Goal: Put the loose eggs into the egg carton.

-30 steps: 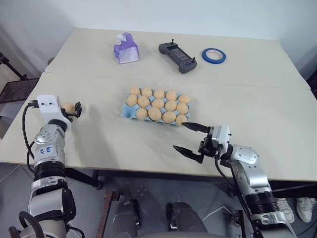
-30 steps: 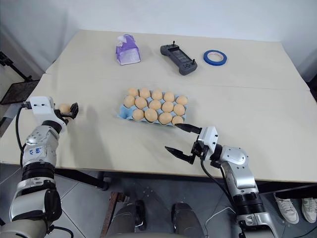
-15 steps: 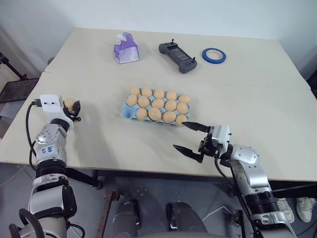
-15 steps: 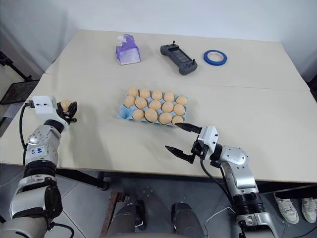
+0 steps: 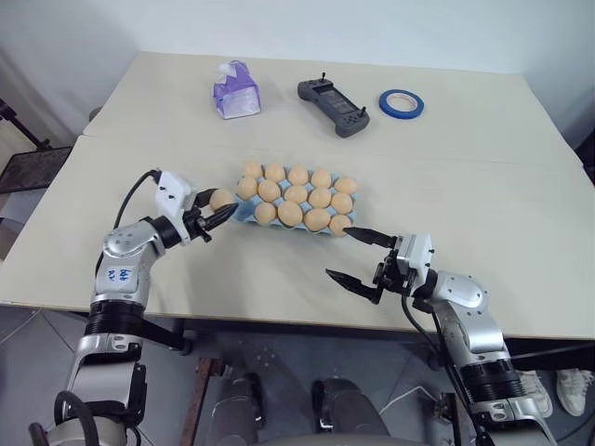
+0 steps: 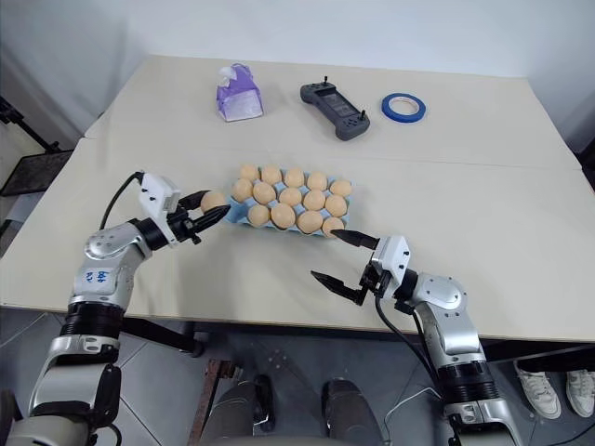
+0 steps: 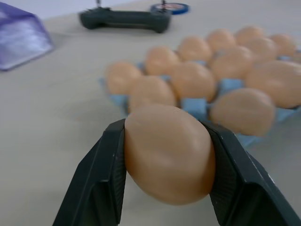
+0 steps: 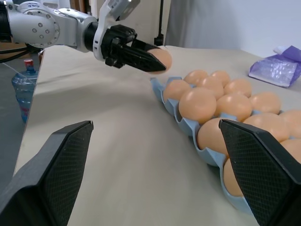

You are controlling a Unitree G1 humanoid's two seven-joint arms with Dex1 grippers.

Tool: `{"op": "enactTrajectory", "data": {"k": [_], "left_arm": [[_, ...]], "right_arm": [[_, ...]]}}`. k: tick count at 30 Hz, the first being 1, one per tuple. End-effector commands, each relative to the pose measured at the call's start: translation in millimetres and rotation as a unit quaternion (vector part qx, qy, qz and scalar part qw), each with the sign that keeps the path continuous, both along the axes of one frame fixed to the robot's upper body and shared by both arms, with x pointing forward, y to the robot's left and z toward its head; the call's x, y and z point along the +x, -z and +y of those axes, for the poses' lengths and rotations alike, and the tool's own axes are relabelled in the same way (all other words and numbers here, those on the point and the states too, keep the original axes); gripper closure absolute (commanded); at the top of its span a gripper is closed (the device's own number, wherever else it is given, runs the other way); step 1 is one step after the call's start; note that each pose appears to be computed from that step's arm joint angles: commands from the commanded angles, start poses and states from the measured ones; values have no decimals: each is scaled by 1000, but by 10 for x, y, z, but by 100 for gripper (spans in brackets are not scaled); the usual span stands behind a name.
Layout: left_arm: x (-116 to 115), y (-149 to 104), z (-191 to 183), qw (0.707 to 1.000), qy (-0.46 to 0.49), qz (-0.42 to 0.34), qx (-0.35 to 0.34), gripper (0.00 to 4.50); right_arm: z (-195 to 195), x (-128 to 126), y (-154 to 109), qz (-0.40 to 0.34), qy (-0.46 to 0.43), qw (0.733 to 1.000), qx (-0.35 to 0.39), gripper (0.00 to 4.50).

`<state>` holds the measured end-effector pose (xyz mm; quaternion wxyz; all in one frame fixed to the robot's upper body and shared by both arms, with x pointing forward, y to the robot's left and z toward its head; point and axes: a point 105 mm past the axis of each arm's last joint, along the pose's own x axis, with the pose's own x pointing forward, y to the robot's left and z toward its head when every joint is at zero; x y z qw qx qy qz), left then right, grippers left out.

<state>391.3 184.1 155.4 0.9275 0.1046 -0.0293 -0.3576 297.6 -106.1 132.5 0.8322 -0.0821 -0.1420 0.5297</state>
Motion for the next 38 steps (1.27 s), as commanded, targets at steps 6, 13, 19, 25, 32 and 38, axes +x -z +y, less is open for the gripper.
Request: {"op": "enactTrajectory", "data": {"k": [6,13,19,25,32,38], "left_arm": [[101,-90,-257,999,37,-3,-7,251],[89,-91,-92,1000,5,-18,10,71],[-116,-175,245,999,6,-30,24,42],[-603,-63,471,995,69,-5,72,42],[-934,133,466,990,95,44,95,42],[-965,199,379,992,79,35,92,42]], "right_arm": [[8,-52,-98,-22,9,1000,11,0],[17,-71,-100,-21,11,1000,12,0],[2,-85,-92,-18,11,1000,9,0],[-151,-93,-60,-10,16,1000,-13,0],[-340,-8,-78,-15,25,999,-38,0],[-365,20,-99,-15,18,999,-43,0]]}}
